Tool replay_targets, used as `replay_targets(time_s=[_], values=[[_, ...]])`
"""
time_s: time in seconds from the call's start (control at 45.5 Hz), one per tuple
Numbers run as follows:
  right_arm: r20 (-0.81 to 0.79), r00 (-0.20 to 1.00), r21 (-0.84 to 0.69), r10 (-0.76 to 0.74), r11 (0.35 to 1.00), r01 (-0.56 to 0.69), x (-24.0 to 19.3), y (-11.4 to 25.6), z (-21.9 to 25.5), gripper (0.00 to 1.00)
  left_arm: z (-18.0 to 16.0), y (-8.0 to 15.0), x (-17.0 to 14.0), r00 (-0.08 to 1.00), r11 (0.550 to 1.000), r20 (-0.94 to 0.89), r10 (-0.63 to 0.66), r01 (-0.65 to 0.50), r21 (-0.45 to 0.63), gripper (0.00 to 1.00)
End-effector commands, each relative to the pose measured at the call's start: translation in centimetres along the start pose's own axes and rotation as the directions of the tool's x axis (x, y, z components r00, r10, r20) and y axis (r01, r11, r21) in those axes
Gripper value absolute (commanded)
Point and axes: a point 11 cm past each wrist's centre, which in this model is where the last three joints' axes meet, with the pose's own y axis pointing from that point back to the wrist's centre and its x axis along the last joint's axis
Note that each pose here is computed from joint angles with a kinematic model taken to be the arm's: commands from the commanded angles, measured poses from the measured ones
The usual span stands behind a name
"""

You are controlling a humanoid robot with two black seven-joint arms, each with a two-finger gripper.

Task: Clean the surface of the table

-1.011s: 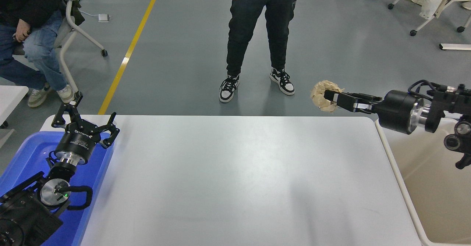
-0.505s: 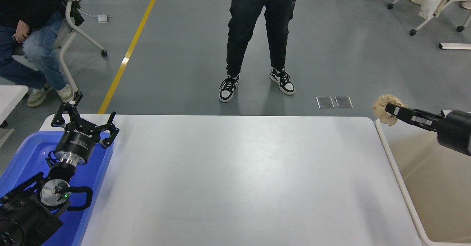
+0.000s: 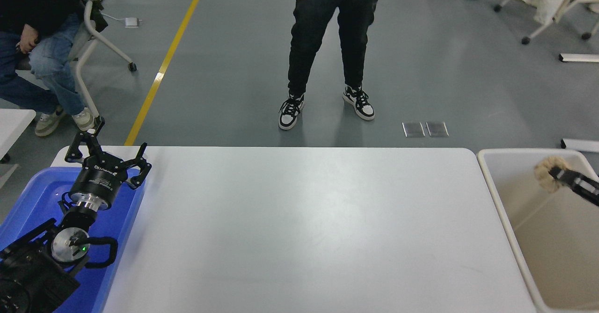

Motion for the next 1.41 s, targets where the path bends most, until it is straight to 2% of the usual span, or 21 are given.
replay_targets(time_s=[0.0,0.286,0.593,0.857,1.121,1.275,1.297,1.319,1.385], values=[[0.084,0.996,-0.119,0.04,0.992,-0.03,-3.2,-1.6,3.8,0.0,0.0,0.0,0.0,1.0,1.0,0.0,0.0,0.0,0.0,1.0],[0.125,0.991,-0.173,0.054,0.984,-0.032,-5.5,-3.5,4.0,0.0,0.0,0.0,0.0,1.0,1.0,0.0,0.0,0.0,0.0,1.0],[0.224,0.969,-0.314,0.105,0.949,-0.03,-7.7,-3.1,5.6,0.0,0.0,0.0,0.0,1.0,1.0,0.0,0.0,0.0,0.0,1.0],[0.296,0.932,-0.403,0.21,0.912,-0.077,-7.4,-2.9,6.3,0.0,0.0,0.0,0.0,1.0,1.0,0.0,0.0,0.0,0.0,1.0],[0.342,0.883,-0.431,0.322,0.888,-0.157,-6.4,-2.7,6.6,0.0,0.0,0.0,0.0,1.0,1.0,0.0,0.0,0.0,0.0,1.0],[0.353,0.873,-0.435,0.338,0.885,-0.166,-6.3,-2.6,6.7,0.0,0.0,0.0,0.0,1.0,1.0,0.0,0.0,0.0,0.0,1.0],[0.353,0.871,-0.437,0.342,0.884,-0.17,-6.2,-2.6,6.7,0.06,0.0,0.0,0.0,1.0,1.0,0.0,0.0,0.0,0.0,1.0],[0.349,0.87,-0.439,0.349,0.881,-0.177,-6.2,-2.6,6.7,0.2,0.0,0.0,0.0,1.0,1.0,0.0,0.0,0.0,0.0,1.0],[0.345,0.857,-0.451,0.382,0.868,-0.205,-5.9,-2.5,6.7,0.78,0.0,0.0,0.0,1.0,1.0,0.0,0.0,0.0,0.0,1.0]])
